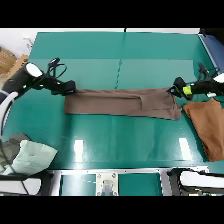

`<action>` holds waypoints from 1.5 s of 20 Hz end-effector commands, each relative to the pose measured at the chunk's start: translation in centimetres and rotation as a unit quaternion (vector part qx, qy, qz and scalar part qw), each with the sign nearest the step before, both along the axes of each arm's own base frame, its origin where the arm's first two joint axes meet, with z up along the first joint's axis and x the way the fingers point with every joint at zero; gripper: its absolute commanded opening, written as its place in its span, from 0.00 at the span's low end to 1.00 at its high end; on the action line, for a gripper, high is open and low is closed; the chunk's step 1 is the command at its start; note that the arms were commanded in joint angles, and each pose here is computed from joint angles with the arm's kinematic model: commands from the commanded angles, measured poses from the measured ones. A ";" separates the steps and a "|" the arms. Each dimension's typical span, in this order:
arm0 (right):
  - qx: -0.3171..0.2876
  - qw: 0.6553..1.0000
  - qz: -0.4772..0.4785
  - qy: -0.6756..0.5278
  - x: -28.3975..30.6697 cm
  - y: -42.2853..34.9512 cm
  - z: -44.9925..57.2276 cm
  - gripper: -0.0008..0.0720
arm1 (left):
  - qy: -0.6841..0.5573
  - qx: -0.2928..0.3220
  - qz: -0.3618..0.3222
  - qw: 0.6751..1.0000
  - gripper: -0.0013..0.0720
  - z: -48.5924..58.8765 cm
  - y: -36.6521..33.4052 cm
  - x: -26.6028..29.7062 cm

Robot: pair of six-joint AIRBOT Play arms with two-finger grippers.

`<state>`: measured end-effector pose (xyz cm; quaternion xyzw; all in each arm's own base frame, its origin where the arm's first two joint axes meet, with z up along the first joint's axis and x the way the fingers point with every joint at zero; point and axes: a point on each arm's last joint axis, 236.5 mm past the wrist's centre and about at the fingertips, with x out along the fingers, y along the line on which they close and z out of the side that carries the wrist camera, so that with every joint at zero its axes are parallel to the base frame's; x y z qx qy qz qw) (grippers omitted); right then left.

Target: Fold the shirts.

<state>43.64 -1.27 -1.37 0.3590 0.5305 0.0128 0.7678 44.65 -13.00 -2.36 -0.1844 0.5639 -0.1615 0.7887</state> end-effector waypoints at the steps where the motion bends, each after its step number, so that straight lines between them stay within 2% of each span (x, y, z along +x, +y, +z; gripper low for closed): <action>1: -0.001 1.000 0.004 -0.002 4.3 -0.4 -2.3 0.06 | -0.007 -0.021 0.021 1.000 0.43 -2.0 -0.7 3.9; 2: -0.002 1.000 0.001 -0.004 5.0 -1.0 -2.4 0.23 | -0.016 -0.020 0.028 0.999 0.92 -2.1 -0.5 4.4; 3: -0.008 1.000 0.004 -0.014 5.4 -1.7 -2.0 0.39 | -0.021 -0.019 0.032 0.999 1.00 -1.9 -0.3 4.7; 5: -0.023 0.999 0.010 -0.032 5.8 -4.0 -0.6 0.49 | -0.023 -0.023 0.033 0.999 1.00 -0.8 0.6 5.2; 6: -0.026 0.999 0.007 -0.033 5.5 -5.5 0.0 0.60 | -0.018 -0.026 0.030 0.999 1.00 -0.1 1.1 5.1; 8: -0.028 0.999 -0.006 -0.021 4.2 -9.0 0.4 0.76 | -0.008 -0.032 0.022 0.999 1.00 1.4 2.1 4.9; 9: -0.025 1.000 -0.007 -0.013 3.3 -10.2 0.1 0.76 | 0.001 -0.036 0.021 0.999 1.00 2.1 2.7 4.7; 11: -0.006 1.000 0.006 0.016 1.1 -11.9 -1.5 0.83 | 0.008 -0.040 0.012 0.999 1.00 3.3 3.3 4.4; 14: 0.031 0.997 0.045 0.062 -1.2 -11.6 -5.2 0.84 | 0.013 -0.053 0.005 0.998 1.00 3.9 2.5 4.1; 19: 0.092 0.987 0.106 0.085 -1.7 -8.1 -10.2 0.85 | 0.023 -0.066 -0.014 0.997 1.00 4.1 0.8 3.2; 22: 0.136 0.977 0.149 0.064 -1.4 -5.1 -9.7 0.85 | 0.028 -0.080 -0.021 0.996 1.00 4.4 -0.1 2.9; 27: 0.147 0.969 0.189 0.061 -1.2 -2.7 -8.5 0.84 | 0.018 -0.098 -0.042 0.994 1.00 5.1 -3.0 2.7; 28: 0.146 0.968 0.195 0.059 -1.0 -2.4 -8.2 0.73 | 0.012 -0.097 -0.050 0.994 0.97 5.1 -3.8 2.7; 29: 0.143 0.968 0.200 0.055 -0.8 -2.3 -7.8 0.32 | 0.004 -0.094 -0.064 0.994 0.66 5.2 -4.7 2.6; 30: 0.140 0.968 0.203 0.051 -0.4 -2.4 -7.4 0.18 | -0.008 -0.089 -0.082 0.993 0.37 5.2 -5.7 2.5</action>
